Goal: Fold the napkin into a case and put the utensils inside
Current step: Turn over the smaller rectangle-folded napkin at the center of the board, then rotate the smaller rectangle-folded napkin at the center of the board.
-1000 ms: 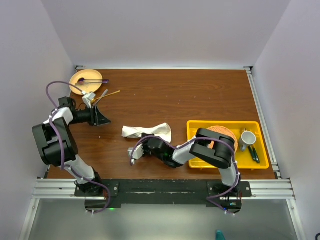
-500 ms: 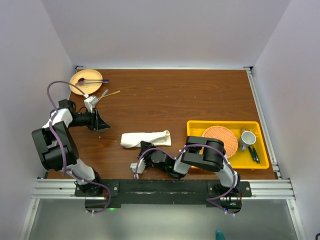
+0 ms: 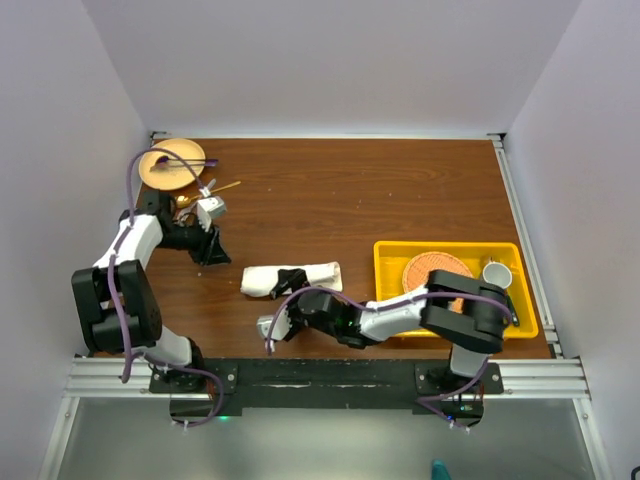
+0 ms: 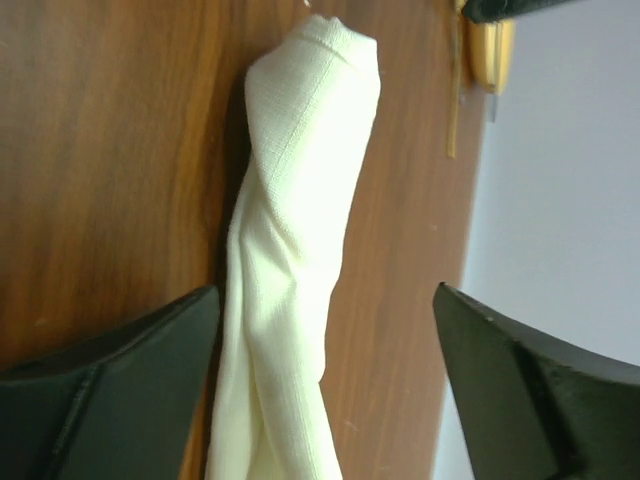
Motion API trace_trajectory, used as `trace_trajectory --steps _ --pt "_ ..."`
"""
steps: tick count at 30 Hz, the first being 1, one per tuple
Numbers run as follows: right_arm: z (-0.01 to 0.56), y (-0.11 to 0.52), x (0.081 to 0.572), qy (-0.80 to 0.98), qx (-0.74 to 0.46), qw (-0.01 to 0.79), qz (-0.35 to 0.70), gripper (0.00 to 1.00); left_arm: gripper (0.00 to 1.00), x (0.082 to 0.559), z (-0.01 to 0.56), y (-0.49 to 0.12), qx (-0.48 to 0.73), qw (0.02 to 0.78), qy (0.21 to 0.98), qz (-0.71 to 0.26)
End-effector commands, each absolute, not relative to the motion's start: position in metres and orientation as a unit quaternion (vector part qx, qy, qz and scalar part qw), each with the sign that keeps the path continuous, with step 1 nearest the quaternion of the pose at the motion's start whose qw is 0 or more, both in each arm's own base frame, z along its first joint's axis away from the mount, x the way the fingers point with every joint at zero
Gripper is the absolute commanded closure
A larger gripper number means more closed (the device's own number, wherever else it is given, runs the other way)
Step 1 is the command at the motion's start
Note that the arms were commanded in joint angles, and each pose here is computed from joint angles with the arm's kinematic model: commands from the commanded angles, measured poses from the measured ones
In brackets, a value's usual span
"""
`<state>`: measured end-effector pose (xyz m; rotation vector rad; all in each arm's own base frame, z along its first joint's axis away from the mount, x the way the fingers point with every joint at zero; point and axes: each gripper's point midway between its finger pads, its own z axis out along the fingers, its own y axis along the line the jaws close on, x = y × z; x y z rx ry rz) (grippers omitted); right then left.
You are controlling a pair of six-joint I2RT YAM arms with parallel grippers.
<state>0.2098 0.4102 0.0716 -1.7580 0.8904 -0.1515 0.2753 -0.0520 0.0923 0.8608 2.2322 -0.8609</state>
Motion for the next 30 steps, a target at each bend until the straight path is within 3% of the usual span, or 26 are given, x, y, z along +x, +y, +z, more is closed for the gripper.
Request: trace_trajectory --steps 1,5,7,9,12,16,24,30 --pt "0.086 0.403 0.188 0.436 -0.756 0.487 0.033 0.04 0.64 0.288 0.115 -0.071 0.393 0.322 0.807 -0.300" --pt "0.103 0.376 0.186 0.525 -0.743 0.398 0.118 0.06 0.69 0.285 0.112 -0.092 0.431 0.311 0.789 -0.307" --pt "0.131 0.375 0.203 0.574 -0.699 0.394 0.163 0.15 0.71 0.282 0.110 -0.103 0.447 0.306 0.781 -0.312" --pt "0.134 0.362 0.211 0.608 -0.680 0.369 0.179 0.30 0.73 0.277 0.106 -0.108 0.456 0.304 0.776 -0.314" --pt "0.131 0.346 0.241 0.662 -0.635 0.355 0.180 0.44 0.74 0.267 0.095 -0.117 0.484 0.294 0.764 -0.310" --pt "0.114 0.335 0.266 0.726 -0.583 0.307 0.200 0.56 0.75 0.258 0.081 -0.120 0.526 0.288 0.747 -0.287" --pt "0.060 0.321 0.245 0.781 -0.551 0.193 0.221 0.58 0.75 0.241 0.055 -0.116 0.578 0.273 0.727 -0.252" --pt "0.028 0.296 0.242 0.787 -0.571 0.159 0.173 0.57 0.76 0.230 0.033 -0.106 0.611 0.243 0.722 -0.214"
